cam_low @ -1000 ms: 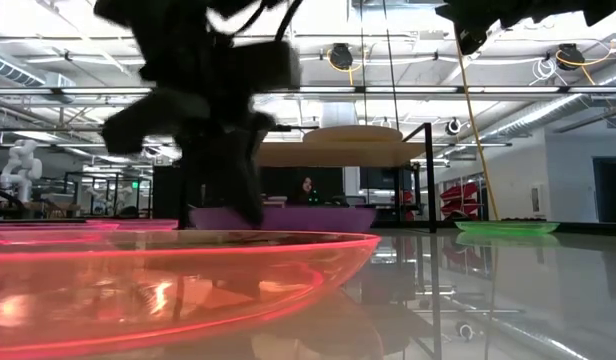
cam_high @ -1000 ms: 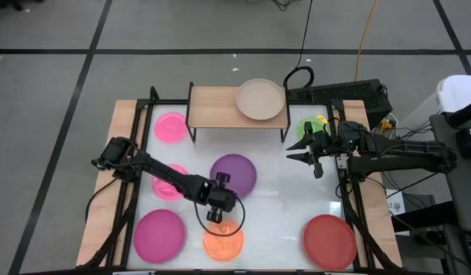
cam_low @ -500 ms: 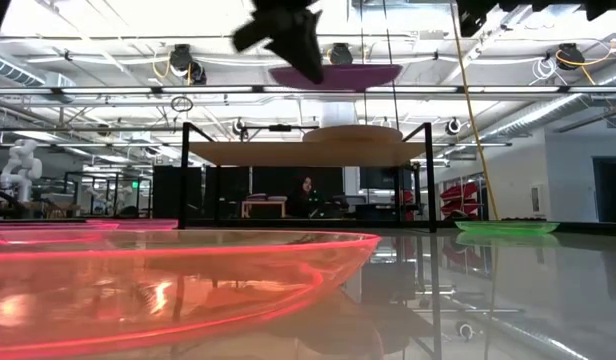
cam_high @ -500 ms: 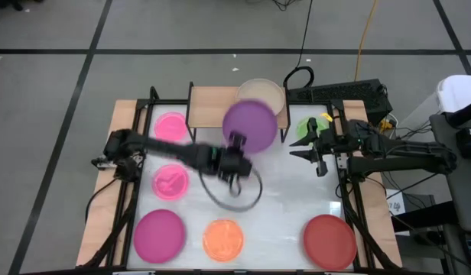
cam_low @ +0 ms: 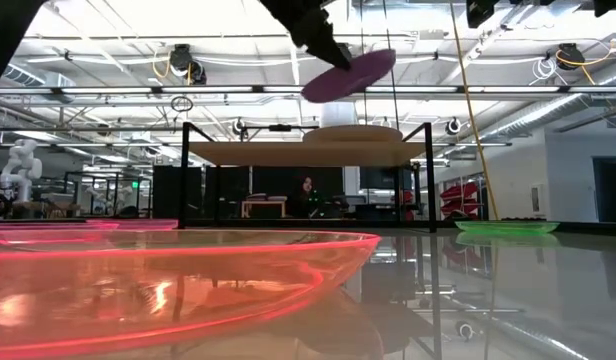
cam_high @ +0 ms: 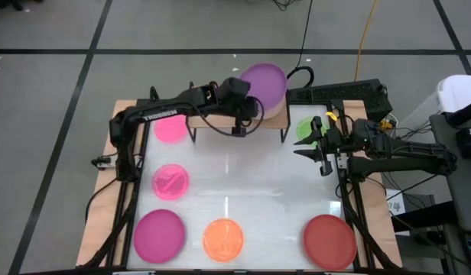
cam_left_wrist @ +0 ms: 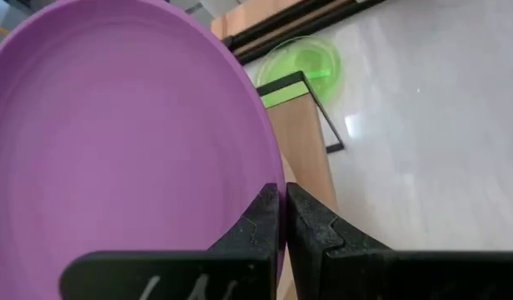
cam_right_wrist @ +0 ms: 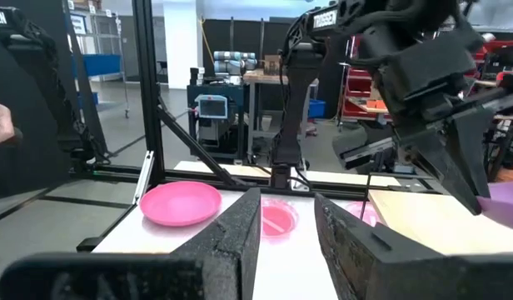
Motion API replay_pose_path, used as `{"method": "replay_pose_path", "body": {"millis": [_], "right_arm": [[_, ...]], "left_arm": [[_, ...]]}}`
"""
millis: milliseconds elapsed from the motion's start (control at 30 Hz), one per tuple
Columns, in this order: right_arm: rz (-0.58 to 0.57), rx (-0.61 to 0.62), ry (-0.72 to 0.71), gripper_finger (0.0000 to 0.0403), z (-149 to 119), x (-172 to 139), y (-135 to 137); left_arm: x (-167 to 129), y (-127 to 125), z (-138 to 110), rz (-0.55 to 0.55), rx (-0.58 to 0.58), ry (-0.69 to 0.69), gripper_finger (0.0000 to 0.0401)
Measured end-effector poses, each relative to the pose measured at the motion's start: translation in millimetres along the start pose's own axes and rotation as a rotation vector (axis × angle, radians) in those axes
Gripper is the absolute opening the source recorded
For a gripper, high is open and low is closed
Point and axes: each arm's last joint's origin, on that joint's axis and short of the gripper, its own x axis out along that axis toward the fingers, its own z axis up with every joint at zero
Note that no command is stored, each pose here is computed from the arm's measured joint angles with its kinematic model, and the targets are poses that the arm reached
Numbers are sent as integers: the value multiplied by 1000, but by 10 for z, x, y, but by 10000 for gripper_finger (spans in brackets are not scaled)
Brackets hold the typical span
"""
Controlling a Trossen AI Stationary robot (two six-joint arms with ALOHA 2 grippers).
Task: Place and stack plates onto a shelf
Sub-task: Stack the violet plate on top of the brown plate on the shelf, then stack the red plate on top of the violet plate on the shelf
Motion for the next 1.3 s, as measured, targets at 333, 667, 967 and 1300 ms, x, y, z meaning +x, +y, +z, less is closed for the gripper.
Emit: {"method": "replay_pose_path", "body": {"millis": [333,667,967,1300], "right_arm": [[0,10,-2,100,1,2,0],[0,10,5,100,-5,2,0],[1,69,10,100,-11,6,-1],[152,181,445,100,-180,267,-11]], "left_arm": [[422,-22,-199,-54,-33,75,9],[437,34,-235,-23,-97,84,60],[311,-11,-131,74,-102,114,114],[-773,-133,373,41,-177,-203,117]]}}
